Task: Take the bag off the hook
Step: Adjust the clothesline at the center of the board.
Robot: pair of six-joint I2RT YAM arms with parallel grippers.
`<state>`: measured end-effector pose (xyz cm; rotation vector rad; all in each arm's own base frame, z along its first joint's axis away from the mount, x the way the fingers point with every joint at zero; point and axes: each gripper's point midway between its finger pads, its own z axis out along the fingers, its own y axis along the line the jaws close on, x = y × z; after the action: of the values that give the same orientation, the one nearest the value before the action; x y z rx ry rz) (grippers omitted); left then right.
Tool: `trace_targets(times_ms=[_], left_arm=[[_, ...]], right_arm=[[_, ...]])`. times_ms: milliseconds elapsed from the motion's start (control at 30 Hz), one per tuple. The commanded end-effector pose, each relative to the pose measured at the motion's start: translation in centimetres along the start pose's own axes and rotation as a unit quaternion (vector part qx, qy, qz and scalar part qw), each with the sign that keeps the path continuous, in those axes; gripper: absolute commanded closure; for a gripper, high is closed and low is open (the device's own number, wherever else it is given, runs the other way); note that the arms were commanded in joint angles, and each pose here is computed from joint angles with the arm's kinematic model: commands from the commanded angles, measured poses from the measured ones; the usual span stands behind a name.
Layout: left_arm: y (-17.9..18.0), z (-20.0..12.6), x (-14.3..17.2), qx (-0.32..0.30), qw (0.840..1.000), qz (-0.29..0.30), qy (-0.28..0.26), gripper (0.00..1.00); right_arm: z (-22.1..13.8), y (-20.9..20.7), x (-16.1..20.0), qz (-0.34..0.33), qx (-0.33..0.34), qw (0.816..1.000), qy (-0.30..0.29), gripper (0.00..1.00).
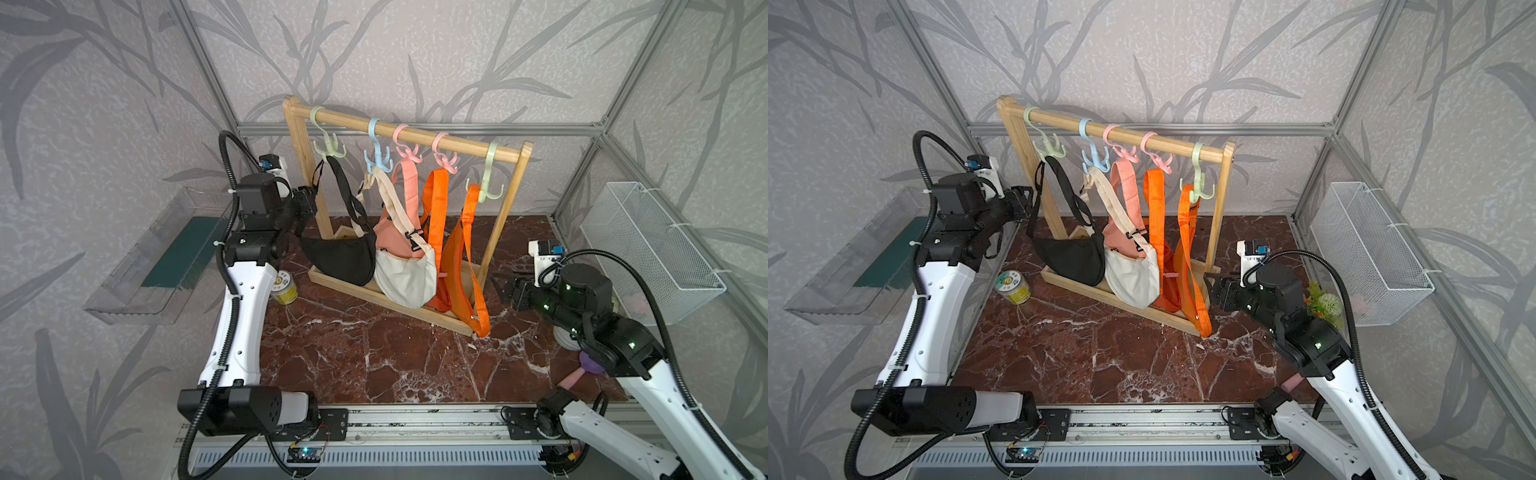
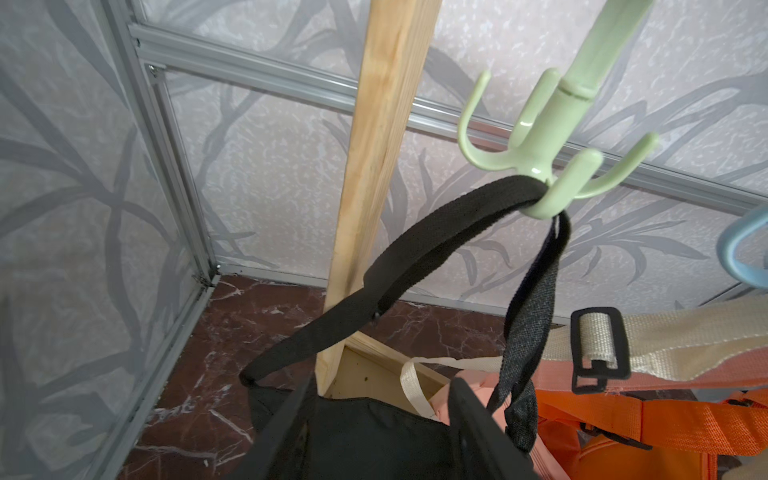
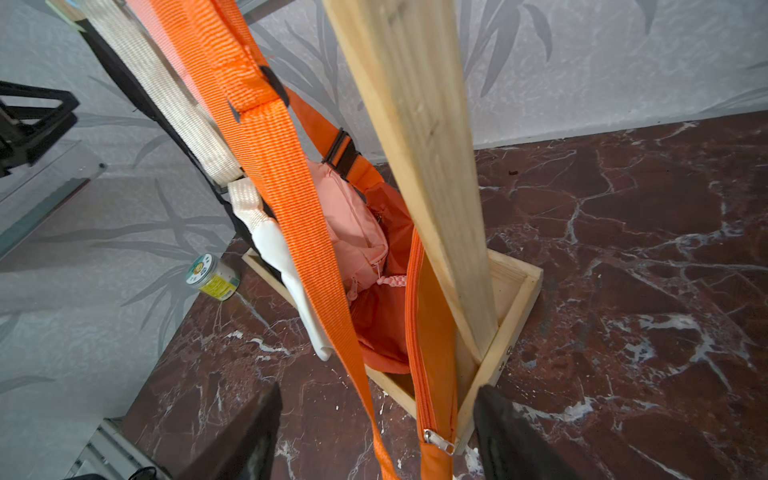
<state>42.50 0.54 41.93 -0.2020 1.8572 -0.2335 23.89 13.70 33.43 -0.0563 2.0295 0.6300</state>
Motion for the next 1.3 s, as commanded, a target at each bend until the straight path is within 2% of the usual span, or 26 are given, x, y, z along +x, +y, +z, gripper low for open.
trace_targets(times_ms=[0, 167, 333, 433, 600, 633, 900, 1067, 1267], left_arm=[[-1.3, -1.3, -2.0, 0.035, 0.998, -0.038, -0.02, 0.47], [-1.1, -3.1, -2.7, 0.02, 0.998, -0.045, -0.029, 0.45], [-0.6, -4.6, -3.4, -0.005, 0.999, -0.039, -0.029, 0.45], [-0.2, -4.4, -3.5, -0.017, 0.999, -0.043, -0.026, 0.45], [0.6, -2.8, -3.8, -0.024, 0.999, -0.031, -0.004, 0.45], [0.9, -2.5, -4.2, -0.024, 0.999, -0.032, -0.004, 0.45], [2.6, 2.2, -6.4, -0.001, 0.998, -0.06, -0.004, 0.42], [2.7, 5.3, -7.0, 0.022, 0.998, -0.064, 0.01, 0.39], [2.3, 6.6, -6.9, 0.047, 0.997, -0.052, 0.014, 0.39]], right_arm=[[-1.0, 0.2, 0.2, 0.004, 0.002, 1.0, 0.016, 0.27], [-1.2, 0.9, 0.3, -0.037, -0.005, 0.998, 0.043, 0.28], [-2.0, 1.5, 0.1, -0.041, -0.02, 0.998, 0.037, 0.32], [-2.6, 1.4, 0.3, -0.055, -0.021, 0.998, 0.033, 0.33], [-2.5, 0.6, 0.9, -0.062, -0.011, 0.998, 0.023, 0.34], [-2.2, 0.6, 0.9, -0.061, -0.013, 0.998, 0.018, 0.37], [1.9, 1.2, 0.5, -0.067, -0.016, 0.998, 0.009, 0.39], [4.4, 1.1, -1.3, -0.083, 0.015, 0.996, -0.013, 0.37], [5.9, 0.3, -3.7, -0.116, 0.064, 0.99, -0.045, 0.36]])
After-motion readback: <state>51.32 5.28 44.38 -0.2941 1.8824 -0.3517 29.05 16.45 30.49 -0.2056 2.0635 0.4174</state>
